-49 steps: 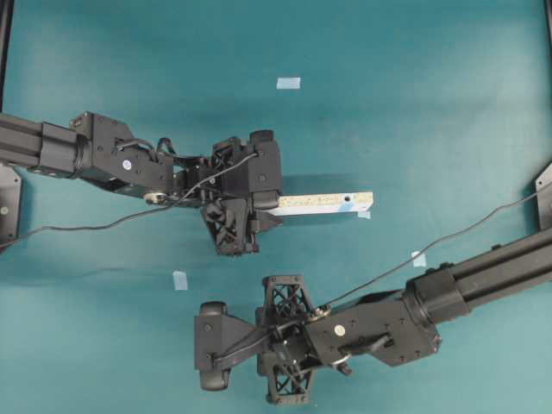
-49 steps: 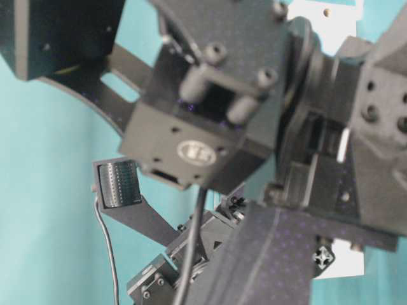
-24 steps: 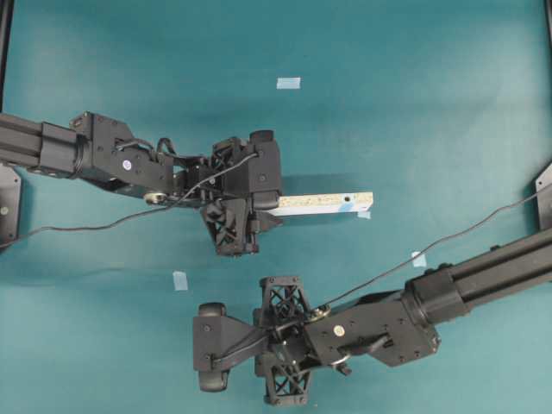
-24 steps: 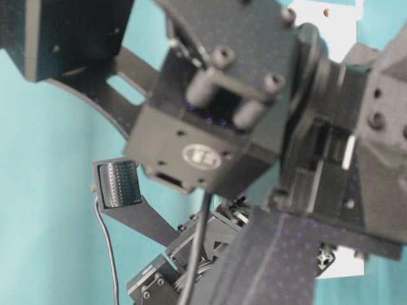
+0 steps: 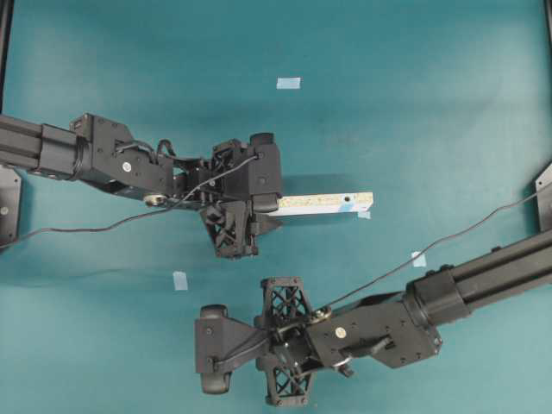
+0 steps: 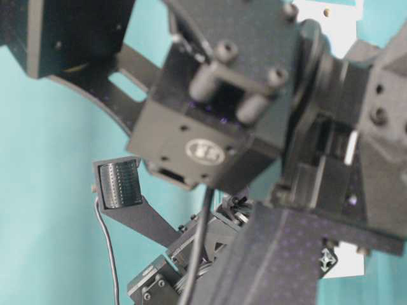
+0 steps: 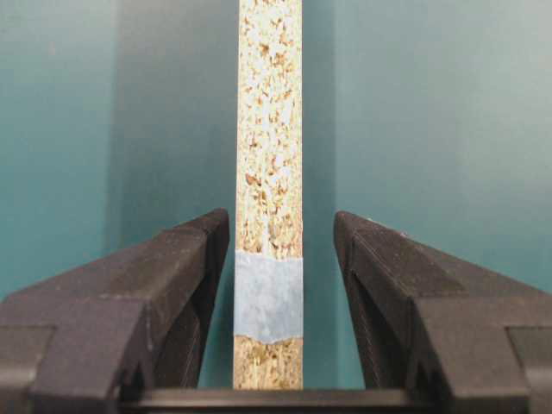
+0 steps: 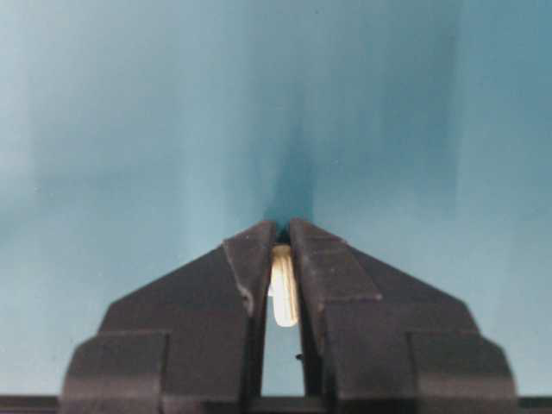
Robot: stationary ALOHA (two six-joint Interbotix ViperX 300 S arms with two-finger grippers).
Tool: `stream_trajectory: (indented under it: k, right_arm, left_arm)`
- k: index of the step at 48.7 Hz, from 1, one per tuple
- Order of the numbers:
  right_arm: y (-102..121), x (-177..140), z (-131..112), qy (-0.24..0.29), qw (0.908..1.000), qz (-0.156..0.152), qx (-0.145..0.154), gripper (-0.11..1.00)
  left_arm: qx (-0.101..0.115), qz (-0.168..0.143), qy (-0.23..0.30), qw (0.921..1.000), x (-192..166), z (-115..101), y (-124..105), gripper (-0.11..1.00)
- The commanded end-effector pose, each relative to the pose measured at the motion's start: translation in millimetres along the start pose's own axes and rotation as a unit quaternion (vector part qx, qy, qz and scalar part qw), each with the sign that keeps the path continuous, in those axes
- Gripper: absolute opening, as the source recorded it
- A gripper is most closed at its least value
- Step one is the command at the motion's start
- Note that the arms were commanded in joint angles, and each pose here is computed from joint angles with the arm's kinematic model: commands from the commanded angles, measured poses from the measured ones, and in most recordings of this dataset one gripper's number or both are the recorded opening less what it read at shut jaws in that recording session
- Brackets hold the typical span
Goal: Move the wooden board into place and insert the rod into its hole.
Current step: 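Close the right gripper on the dowel and lift it, then carry the dowel with the right gripper over the strip's hole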
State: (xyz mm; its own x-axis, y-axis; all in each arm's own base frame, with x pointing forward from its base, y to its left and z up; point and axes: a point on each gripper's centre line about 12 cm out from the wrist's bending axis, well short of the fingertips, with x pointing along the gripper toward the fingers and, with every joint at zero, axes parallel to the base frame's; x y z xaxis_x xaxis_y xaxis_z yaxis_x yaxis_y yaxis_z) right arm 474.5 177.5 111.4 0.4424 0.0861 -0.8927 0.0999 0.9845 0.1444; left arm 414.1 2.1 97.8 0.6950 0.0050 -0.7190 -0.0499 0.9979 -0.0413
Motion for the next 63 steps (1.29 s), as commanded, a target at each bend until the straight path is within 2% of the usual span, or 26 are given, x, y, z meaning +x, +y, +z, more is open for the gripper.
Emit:
stream_trajectory:
  k: [1,23,37,43,55,63]
  right_arm:
    - [8.7,-11.0,5.0,-0.013,0.9998,0.010,-0.006,0.09]
    - [11.5,-48.1,22.8,-0.058,0.9979,0.019,-0.021,0.09]
    - [9.1,-79.0,31.6,-0.108,0.9929,0.035,-0.034,0.09]
    - [3.3,-89.1,31.0,-0.139,0.9882,0.056,-0.031,0.09]
    - [-19.7,-106.3,19.3,-0.215,0.9704,0.107,-0.022,0.09]
    - [-39.4,-117.4,8.7,-0.245,0.9618,0.120,-0.012,0.09]
  left_arm:
    - [-0.001,-0.003,-0.024,0.9997,-11.4,14.9,-2.8,0.51]
    - [-0.001,-0.003,-0.021,0.9998,-11.3,14.0,-2.8,0.51]
    - [-0.002,-0.004,-0.017,0.9999,-11.3,13.0,-3.4,0.51]
    - [-0.001,-0.004,-0.017,0.9999,-11.3,13.4,-4.1,0.51]
    - [-0.001,-0.005,-0.017,0.9999,-11.3,13.4,-4.7,0.51]
    - [0.000,-0.005,-0.017,0.9998,-11.4,14.0,-5.4,0.51]
